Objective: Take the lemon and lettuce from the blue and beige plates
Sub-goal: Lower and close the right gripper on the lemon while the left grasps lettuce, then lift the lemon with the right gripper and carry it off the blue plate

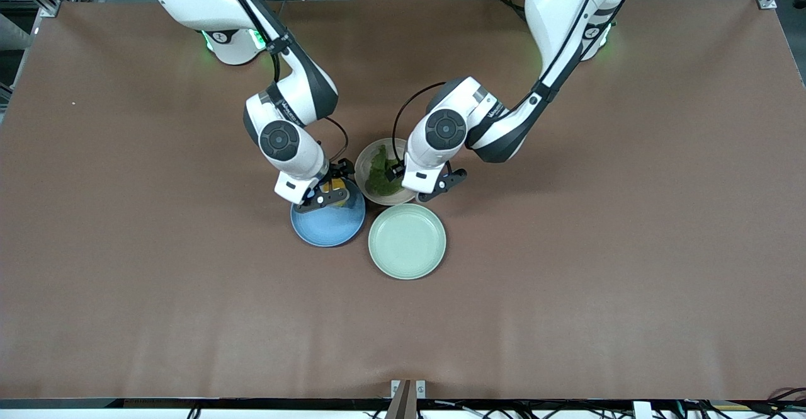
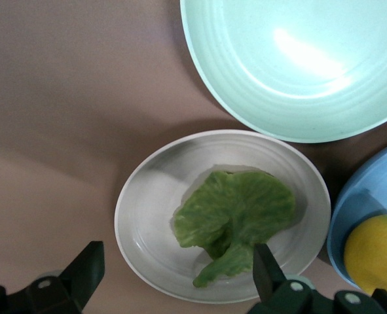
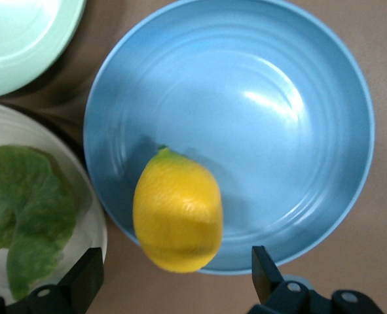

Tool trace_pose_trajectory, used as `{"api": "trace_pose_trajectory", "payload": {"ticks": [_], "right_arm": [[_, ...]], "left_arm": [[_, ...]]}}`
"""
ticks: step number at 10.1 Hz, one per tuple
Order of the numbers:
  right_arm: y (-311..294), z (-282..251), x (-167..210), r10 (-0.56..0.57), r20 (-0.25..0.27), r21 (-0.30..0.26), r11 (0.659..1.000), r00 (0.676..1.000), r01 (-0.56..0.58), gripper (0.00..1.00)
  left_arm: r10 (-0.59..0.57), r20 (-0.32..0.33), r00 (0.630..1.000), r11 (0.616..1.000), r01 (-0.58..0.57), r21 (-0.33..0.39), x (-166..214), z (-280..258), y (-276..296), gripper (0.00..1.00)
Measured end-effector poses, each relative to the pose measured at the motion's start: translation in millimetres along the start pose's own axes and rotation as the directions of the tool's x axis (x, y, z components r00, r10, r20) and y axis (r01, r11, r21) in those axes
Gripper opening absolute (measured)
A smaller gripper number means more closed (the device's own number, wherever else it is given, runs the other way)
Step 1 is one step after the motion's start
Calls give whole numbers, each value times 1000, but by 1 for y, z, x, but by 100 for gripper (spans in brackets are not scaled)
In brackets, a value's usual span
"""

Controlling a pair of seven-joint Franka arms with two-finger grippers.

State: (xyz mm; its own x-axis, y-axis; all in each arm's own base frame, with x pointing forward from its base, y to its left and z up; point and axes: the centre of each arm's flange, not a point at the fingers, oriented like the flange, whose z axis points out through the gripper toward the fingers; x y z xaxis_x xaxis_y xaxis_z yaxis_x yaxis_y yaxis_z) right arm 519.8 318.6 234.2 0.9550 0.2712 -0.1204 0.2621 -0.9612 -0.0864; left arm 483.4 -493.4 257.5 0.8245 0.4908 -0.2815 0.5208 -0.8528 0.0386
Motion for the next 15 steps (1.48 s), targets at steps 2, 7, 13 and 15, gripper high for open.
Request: {"api": "trace_pose_trajectory", "payload": {"ticks": [2,7,13,15], "right_arm": [[1,14,2,2,0,0,1000,1000,-2,100],[4,25,2,3,13,-6,1000,1000,-3,99],[12,23,5,13,6,-12,1000,1000,-13,64],[12,22,6,13,3,-11,1000,1000,-13,64]], "left_arm": [[12,4,1000,1000,-12,6,-8,10,2,100],[31,14,999,1000,-31,0,-21,48,9,100],[33,0,999,999,-33,-4,-20,73,13,96],[43,-15,999,999,-43,12,-25,84,13,95]]}}
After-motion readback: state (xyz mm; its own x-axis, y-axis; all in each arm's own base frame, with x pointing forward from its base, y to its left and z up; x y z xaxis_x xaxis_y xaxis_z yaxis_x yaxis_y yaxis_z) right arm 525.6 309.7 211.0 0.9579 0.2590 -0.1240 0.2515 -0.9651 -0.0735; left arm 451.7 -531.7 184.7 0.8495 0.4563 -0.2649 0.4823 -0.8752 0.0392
